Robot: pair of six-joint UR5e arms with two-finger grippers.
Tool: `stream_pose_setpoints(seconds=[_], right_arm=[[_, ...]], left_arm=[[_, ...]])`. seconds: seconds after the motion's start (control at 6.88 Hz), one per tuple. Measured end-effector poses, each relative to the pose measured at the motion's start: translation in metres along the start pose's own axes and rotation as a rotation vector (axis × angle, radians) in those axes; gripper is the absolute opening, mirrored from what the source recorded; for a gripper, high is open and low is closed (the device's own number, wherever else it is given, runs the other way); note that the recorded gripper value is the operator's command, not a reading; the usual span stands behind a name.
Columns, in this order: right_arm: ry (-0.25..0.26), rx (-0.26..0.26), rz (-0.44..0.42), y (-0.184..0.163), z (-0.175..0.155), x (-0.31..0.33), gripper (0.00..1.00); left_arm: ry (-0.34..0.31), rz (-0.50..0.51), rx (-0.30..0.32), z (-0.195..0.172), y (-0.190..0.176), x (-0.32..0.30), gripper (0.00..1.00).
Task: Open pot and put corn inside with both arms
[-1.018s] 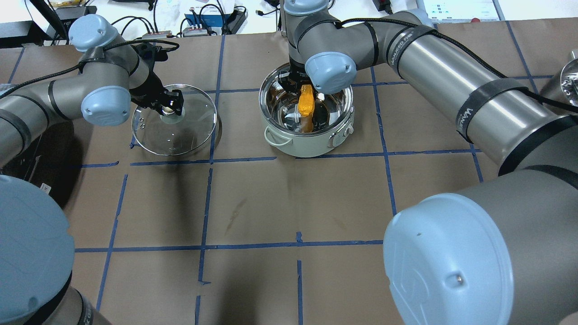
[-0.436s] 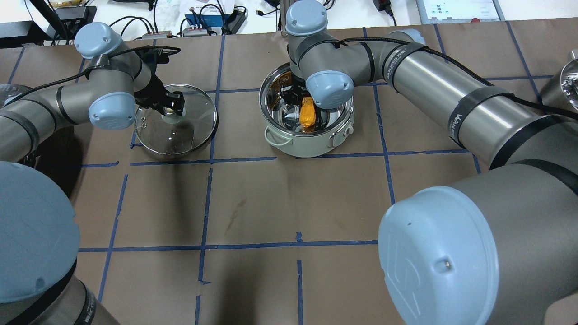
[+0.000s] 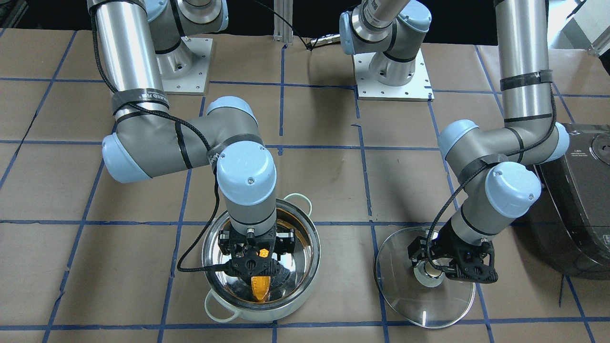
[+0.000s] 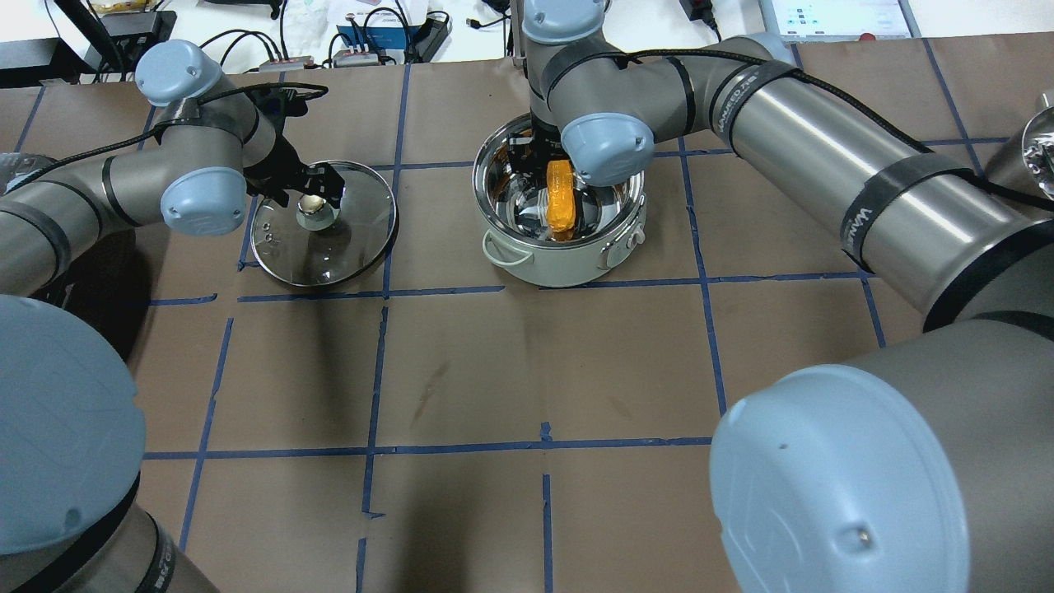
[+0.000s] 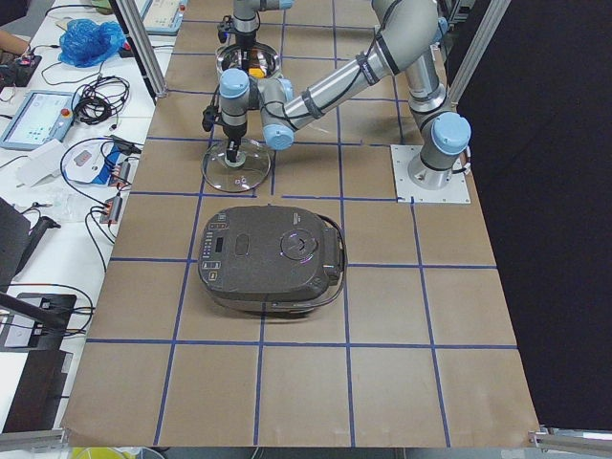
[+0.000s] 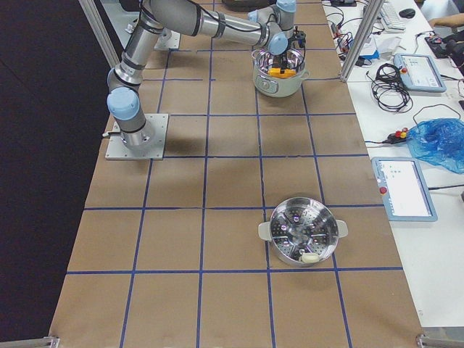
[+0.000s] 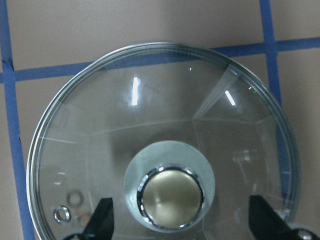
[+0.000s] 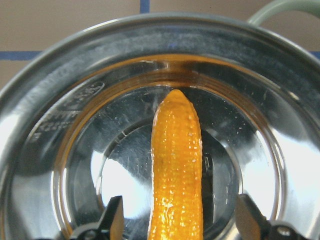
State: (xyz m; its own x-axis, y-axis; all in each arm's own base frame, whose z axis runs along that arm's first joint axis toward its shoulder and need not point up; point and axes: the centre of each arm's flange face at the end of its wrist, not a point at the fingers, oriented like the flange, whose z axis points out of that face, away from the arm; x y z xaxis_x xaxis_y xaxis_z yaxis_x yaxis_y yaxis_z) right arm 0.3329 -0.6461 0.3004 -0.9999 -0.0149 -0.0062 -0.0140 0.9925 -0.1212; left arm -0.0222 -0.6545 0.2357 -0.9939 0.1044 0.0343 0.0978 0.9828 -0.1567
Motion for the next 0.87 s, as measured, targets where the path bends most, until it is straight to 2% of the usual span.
stream_pose_setpoints(seconds=[0.15,0.44,0.58,0.73,0.87], right_arm=[[0.0,-0.003,0.004,0.014,-0.05,0.007,0.79],[0.014,-0.03,0.018,0.057,-0.144,0.04,0.75],[0.019,-0.047,0.037,0.077,-0.179,0.073,0.77],[0.024,-0.074,0.074,0.098,-0.205,0.114,0.8],[0.03,-0.088,0.106,0.117,-0.218,0.141,0.83]], left_arm=[[0.006,-0.004,-0.019,-0.025,0.005,0.006,1.0],[0.031,-0.048,-0.105,-0.114,0.031,0.033,1.0],[0.035,-0.05,-0.111,-0.159,0.046,0.056,1.0],[0.031,-0.022,-0.089,-0.198,0.061,0.091,1.0],[0.03,0.017,-0.066,-0.224,0.074,0.121,1.0]])
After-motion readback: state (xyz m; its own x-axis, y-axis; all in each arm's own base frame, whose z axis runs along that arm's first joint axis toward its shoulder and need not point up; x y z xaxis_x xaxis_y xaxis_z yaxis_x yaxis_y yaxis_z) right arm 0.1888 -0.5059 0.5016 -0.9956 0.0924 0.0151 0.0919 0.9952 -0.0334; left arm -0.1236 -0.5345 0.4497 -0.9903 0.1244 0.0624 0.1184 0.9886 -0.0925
